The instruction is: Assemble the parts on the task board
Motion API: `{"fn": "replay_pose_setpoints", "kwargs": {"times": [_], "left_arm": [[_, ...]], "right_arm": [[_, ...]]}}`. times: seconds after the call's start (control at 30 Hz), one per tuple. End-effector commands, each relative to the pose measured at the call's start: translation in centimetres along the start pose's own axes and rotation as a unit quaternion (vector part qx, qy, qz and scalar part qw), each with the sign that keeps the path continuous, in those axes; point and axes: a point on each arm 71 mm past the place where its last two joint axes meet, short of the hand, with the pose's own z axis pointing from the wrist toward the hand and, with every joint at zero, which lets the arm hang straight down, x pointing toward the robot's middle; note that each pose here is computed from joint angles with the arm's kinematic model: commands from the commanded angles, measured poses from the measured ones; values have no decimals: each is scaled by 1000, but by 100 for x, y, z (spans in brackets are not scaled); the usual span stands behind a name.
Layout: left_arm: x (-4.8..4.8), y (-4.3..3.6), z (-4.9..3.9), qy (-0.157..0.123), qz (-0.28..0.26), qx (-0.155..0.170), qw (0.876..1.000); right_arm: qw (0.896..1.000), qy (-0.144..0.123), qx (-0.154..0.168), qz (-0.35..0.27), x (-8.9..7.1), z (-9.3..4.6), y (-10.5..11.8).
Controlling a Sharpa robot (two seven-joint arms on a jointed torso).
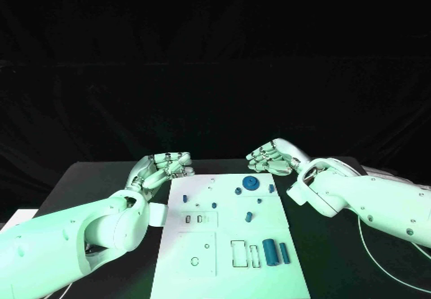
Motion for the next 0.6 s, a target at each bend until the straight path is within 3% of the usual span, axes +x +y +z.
{"fn": "replay_pose_setpoints", "kwargs": {"times": [0.03,0.37,0.6], "left_arm": [[79,-69,-41,25,-15,6,1000],[238,-197,-130,51,-45,1,998],[272,-213,-137,54,-48,-2,997]], "right_arm": [[986,42,8,-163,45,23,50],[952,81,12,-294,114,109,189],[943,98,2,-319,177,155,233]]}}
